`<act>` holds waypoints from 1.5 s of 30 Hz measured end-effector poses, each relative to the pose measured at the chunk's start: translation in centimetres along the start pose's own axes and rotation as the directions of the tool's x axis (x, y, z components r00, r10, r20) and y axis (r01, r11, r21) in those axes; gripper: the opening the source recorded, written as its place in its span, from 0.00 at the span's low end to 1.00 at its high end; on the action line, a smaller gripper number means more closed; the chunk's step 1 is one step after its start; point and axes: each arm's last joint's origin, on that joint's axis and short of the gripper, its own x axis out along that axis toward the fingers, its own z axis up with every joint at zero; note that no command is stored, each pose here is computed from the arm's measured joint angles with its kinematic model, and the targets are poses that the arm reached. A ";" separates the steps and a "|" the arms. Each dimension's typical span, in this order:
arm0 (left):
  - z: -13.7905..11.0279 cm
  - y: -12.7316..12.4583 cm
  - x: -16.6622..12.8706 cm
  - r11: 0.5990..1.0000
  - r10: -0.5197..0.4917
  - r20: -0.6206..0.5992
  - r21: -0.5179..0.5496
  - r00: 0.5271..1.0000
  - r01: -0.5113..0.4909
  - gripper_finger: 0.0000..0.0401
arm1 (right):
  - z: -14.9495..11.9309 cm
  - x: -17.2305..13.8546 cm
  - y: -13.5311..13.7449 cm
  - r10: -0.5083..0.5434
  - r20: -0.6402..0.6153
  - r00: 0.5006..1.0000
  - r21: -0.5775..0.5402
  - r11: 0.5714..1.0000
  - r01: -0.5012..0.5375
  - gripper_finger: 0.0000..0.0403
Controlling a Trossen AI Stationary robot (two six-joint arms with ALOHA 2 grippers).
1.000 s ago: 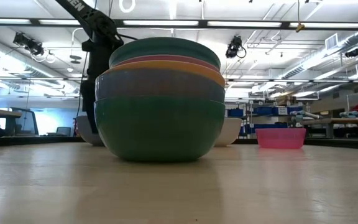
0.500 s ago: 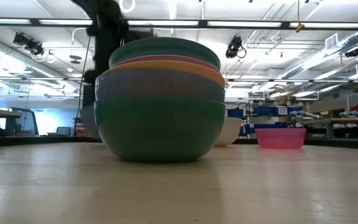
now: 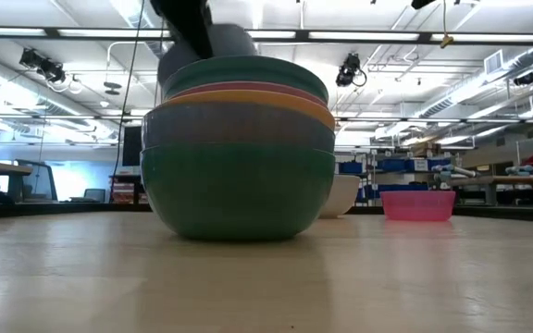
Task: Nest bowls inside each other
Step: Stack the blue bowl on top of the dark green bowl
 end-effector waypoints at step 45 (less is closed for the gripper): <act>1.8 -10.0 3.9 0.950 -0.311 -0.031 0.000 0.950 0.311 0.23 | 0.5 0.7 -0.4 -0.028 0.000 1.000 0.006 1.000 0.028 0.39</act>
